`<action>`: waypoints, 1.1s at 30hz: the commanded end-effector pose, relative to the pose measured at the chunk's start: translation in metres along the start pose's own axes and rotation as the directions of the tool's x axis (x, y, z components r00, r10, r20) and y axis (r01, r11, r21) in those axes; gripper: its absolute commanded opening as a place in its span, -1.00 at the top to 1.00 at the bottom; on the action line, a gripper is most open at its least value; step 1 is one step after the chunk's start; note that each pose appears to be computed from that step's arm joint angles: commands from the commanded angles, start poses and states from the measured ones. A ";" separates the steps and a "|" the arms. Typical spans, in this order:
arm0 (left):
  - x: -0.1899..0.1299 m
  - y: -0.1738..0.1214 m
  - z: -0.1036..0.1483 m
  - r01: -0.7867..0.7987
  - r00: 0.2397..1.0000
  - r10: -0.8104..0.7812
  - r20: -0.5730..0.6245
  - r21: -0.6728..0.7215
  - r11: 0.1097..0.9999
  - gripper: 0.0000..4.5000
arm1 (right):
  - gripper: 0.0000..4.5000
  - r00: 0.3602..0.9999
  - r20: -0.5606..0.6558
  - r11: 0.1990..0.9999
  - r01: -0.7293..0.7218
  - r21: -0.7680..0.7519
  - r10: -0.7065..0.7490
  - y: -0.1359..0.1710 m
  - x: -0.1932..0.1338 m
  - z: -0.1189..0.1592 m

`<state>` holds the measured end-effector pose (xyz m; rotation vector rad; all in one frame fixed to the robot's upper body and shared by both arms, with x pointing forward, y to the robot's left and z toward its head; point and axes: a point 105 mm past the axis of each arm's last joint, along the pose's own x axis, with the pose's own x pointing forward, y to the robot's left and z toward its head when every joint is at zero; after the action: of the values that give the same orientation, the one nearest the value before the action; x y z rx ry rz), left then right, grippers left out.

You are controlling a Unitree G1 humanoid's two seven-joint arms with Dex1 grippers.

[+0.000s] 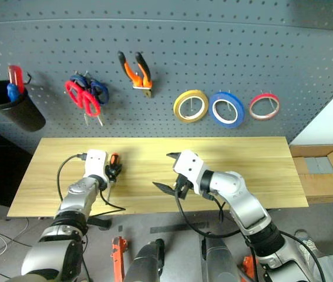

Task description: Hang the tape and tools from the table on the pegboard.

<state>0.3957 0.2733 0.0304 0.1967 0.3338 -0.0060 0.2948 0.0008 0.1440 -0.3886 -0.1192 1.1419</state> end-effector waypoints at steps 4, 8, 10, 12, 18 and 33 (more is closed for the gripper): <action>0.000 0.010 0.011 -0.030 0.999 0.029 0.023 0.034 0.999 0.63 | -1.00 0.999 0.045 0.999 0.013 -0.038 -0.012 -0.004 0.002 0.013; 0.002 0.007 0.014 -0.025 0.999 0.024 0.031 0.033 0.999 0.63 | -1.00 0.999 0.043 0.999 0.016 -0.045 -0.015 -0.006 0.001 0.012; 0.003 0.006 0.017 -0.021 0.999 0.019 0.040 0.034 0.999 0.63 | -1.00 0.999 0.043 0.999 0.018 -0.047 -0.016 -0.007 0.001 0.012; 0.003 0.001 0.025 0.000 0.998 -0.003 0.065 0.052 0.999 0.63 | -1.00 0.998 0.059 0.999 0.012 -0.048 -0.010 -0.007 0.000 0.015; -0.016 0.002 0.051 -0.015 0.983 -0.019 0.183 0.184 0.983 0.63 | -1.00 0.990 0.138 0.999 -0.035 -0.006 0.035 -0.006 -0.006 0.029; -0.161 0.060 0.169 -0.560 0.680 0.241 0.692 0.279 0.780 0.63 | -1.00 0.884 0.464 0.996 0.027 0.083 -0.063 -0.035 -0.006 0.103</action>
<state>0.3158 0.2883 0.2049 0.6728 -0.2526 0.2057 0.2955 0.0078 0.2307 -0.0614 -0.4113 1.1870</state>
